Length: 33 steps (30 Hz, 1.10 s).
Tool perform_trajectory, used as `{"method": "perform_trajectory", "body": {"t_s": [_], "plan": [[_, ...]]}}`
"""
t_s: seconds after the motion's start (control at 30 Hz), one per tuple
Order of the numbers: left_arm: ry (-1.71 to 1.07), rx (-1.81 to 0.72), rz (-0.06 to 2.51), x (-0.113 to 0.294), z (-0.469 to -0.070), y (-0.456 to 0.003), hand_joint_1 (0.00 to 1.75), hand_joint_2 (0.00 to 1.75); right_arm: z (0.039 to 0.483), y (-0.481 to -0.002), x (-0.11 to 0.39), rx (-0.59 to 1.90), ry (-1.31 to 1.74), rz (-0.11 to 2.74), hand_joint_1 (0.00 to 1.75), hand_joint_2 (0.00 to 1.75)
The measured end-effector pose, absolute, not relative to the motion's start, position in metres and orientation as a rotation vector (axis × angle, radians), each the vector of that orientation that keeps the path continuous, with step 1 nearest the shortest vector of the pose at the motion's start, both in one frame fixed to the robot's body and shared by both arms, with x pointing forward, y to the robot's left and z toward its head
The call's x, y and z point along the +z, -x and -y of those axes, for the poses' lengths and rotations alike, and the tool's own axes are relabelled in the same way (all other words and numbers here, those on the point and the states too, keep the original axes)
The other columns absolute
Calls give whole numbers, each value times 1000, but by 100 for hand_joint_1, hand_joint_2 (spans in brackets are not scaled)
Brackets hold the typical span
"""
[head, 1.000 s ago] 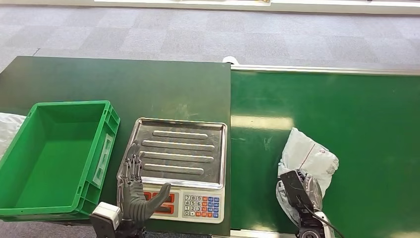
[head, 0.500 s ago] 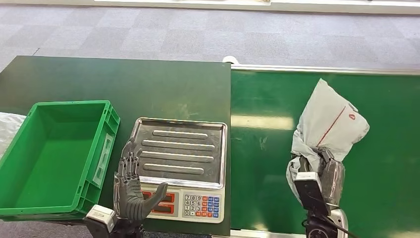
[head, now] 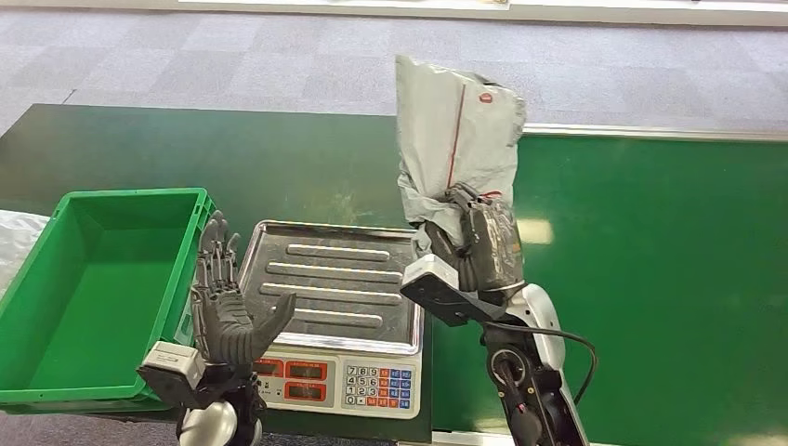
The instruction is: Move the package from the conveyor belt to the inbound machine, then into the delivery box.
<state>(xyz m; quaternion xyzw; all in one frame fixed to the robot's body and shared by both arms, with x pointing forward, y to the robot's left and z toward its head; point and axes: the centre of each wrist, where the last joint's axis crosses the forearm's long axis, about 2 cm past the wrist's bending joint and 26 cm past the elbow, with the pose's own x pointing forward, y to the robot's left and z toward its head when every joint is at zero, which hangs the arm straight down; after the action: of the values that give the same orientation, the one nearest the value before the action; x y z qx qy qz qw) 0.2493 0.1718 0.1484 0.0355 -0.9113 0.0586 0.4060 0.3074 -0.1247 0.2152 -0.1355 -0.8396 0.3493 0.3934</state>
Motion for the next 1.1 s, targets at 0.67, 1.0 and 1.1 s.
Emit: {"method": "perform_trajectory", "body": {"t_s": [0.67, 1.0, 1.1], "plan": [[-228, 230, 2316, 156, -196, -255, 0, 175, 92, -313, 211, 1059, 244, 2095, 175, 175], [-459, 388, 2348, 169, -235, -259, 0, 175, 35, -294, 189, 1341, 107, 1998, 0, 175], [-513, 437, 2344, 169, -246, -258, 0, 175, 20, -285, 181, 1419, 123, 1957, 0, 175]]}}
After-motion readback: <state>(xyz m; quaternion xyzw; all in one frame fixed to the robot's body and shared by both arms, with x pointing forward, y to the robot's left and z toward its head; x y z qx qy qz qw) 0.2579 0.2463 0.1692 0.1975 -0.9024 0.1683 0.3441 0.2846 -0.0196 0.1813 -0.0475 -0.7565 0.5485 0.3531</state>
